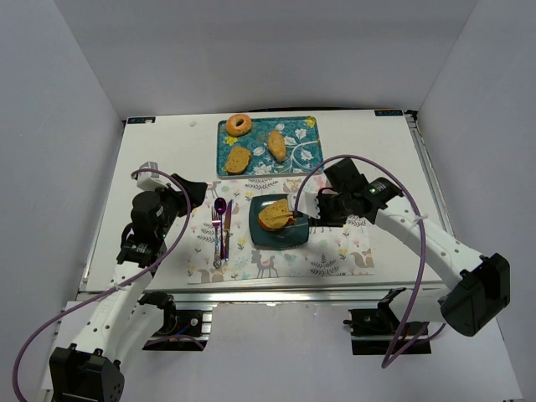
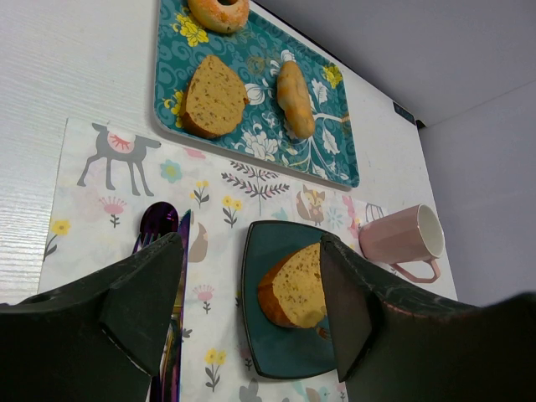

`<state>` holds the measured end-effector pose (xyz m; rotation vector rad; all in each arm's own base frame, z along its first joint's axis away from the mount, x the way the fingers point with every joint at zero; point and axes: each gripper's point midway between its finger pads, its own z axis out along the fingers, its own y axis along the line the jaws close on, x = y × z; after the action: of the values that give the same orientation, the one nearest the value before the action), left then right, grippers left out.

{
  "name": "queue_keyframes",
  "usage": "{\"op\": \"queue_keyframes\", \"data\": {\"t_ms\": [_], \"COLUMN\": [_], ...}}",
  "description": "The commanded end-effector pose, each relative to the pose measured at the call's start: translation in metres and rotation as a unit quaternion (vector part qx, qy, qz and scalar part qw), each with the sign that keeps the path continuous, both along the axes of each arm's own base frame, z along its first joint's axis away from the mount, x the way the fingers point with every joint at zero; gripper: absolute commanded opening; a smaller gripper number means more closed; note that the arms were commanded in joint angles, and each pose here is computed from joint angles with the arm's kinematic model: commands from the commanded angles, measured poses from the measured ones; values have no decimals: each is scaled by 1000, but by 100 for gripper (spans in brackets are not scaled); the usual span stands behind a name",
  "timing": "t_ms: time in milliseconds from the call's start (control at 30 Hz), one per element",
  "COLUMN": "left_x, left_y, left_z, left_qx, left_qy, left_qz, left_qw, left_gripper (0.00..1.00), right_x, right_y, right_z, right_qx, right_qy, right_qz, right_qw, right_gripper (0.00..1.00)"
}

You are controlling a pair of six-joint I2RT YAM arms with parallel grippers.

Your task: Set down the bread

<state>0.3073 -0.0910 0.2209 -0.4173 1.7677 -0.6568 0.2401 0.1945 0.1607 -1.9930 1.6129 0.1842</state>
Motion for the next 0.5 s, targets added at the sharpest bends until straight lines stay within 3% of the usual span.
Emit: {"op": "queue_keyframes", "data": {"t_ms": [0, 200, 333, 467], "left_x": [-1, 0, 0, -1], "left_y": [3, 3, 2, 1], "left_z": [0, 0, -2, -1], "left_qx": [1, 1, -1, 0], "left_qy": [-1, -2, 0, 2], "left_qz": [5, 5, 3, 1], "left_qw": [1000, 1000, 1000, 1000], "left_gripper": [76, 76, 76, 75], "right_x": [-10, -11, 29, 87], "right_y": [6, 12, 32, 45], "right_z": [23, 41, 70, 99], "right_qx": [31, 62, 126, 214], "right_qy": [-6, -17, -47, -6], "right_qz": [18, 16, -76, -219], "right_qw": [999, 998, 988, 952], "right_gripper": [42, 41, 39, 34]}}
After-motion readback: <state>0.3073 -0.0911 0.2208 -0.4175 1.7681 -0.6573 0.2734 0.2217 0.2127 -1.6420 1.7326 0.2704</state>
